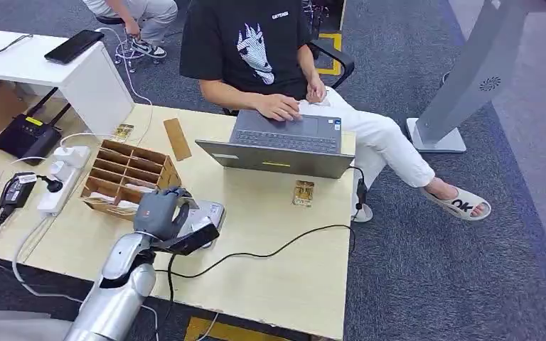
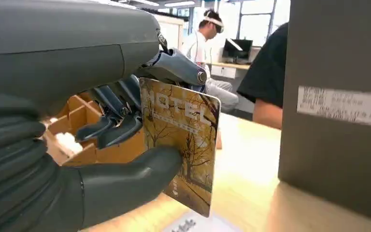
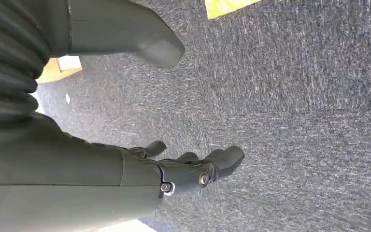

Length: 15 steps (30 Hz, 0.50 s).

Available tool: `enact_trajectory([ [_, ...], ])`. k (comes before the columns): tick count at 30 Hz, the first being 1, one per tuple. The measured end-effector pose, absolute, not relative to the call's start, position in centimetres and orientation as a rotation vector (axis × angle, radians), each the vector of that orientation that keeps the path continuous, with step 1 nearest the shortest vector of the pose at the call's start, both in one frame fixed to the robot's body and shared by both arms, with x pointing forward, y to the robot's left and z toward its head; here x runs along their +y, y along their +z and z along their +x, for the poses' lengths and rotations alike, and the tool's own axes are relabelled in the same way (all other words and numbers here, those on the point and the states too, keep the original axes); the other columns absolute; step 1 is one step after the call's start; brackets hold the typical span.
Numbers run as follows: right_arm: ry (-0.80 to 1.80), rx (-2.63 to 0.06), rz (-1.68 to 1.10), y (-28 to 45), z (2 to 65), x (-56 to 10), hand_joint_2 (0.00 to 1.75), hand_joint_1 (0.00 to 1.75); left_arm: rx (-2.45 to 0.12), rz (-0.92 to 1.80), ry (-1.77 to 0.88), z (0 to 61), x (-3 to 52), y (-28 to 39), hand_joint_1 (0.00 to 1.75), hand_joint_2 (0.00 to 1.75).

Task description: Pass the card to the sensor for recognition and then transmit it.

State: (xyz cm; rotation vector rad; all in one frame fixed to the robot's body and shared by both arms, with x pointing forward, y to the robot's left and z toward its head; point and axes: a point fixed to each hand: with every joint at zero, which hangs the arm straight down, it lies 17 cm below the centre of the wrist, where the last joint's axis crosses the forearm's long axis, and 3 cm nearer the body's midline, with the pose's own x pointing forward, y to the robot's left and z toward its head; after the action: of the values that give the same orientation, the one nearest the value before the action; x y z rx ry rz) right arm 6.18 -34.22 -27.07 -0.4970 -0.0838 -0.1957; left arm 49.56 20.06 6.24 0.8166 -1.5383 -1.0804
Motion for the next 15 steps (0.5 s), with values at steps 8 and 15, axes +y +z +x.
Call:
enact_trajectory([
  [8, -0.181, -0.086, -0.495, -27.1, 6.2, -34.2, 1.75, 0.00, -1.435, 0.777, -1.142, 48.3, 20.2, 2.1, 1.75, 1.75],
  [15, -0.179, -0.085, -0.495, -27.1, 6.2, -34.2, 1.75, 0.00, -1.405, 0.774, -1.154, 48.1, 20.4, 1.1, 1.75, 1.75],
])
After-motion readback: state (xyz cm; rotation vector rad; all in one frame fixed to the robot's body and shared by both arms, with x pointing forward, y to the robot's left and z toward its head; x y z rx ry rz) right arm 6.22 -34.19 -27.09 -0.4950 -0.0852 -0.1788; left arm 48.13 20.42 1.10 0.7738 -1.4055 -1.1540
